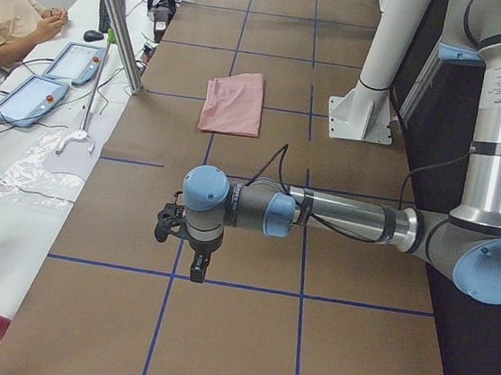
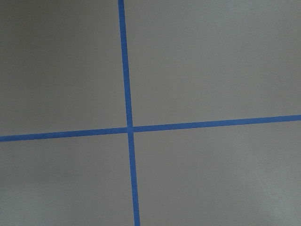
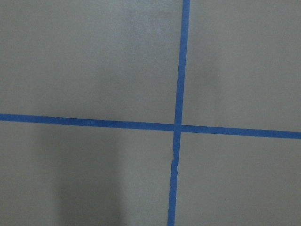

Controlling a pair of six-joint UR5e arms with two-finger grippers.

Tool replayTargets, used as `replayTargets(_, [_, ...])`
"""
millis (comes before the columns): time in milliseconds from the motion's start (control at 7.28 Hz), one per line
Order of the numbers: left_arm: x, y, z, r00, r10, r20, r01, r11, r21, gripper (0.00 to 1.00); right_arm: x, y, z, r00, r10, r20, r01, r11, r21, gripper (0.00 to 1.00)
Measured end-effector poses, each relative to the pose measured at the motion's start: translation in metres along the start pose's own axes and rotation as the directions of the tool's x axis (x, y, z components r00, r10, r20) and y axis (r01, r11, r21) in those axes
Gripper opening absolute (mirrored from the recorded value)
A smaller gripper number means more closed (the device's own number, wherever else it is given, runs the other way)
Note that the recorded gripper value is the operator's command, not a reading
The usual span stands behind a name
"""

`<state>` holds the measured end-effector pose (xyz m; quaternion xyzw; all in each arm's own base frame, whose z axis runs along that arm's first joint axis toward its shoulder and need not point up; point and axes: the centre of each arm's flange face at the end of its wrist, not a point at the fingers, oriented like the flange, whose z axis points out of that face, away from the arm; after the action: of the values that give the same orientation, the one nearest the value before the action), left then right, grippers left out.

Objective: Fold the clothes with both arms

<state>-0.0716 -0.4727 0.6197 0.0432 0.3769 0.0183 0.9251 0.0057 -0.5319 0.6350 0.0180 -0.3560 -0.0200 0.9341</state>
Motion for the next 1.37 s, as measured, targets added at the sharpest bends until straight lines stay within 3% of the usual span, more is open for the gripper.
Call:
replayTargets(550, [0.006, 0.004, 0.004, 0.996, -0.014, -0.092, 0.013, 1.000, -0.008, 1.00, 0.002, 0.003, 0.002, 1.000, 0.011, 0.004, -0.011, 1.000, -0.012, 1.00])
replayTargets(962, [0.006, 0.002, 0.004, 0.995, -0.011, -0.095, 0.011, 1.000, -0.007, 1.00, -0.002, 0.005, -0.006, 0.999, 0.038, 0.031, -0.037, 0.999, -0.035, 1.00])
replayTargets(1374, [0.010, -0.005, 0.001, 0.995, 0.000, -0.096, 0.000, 1.000, 0.002, 1.00, -0.004, 0.001, -0.018, 0.999, 0.039, 0.033, -0.039, 0.999, -0.017, 1.00])
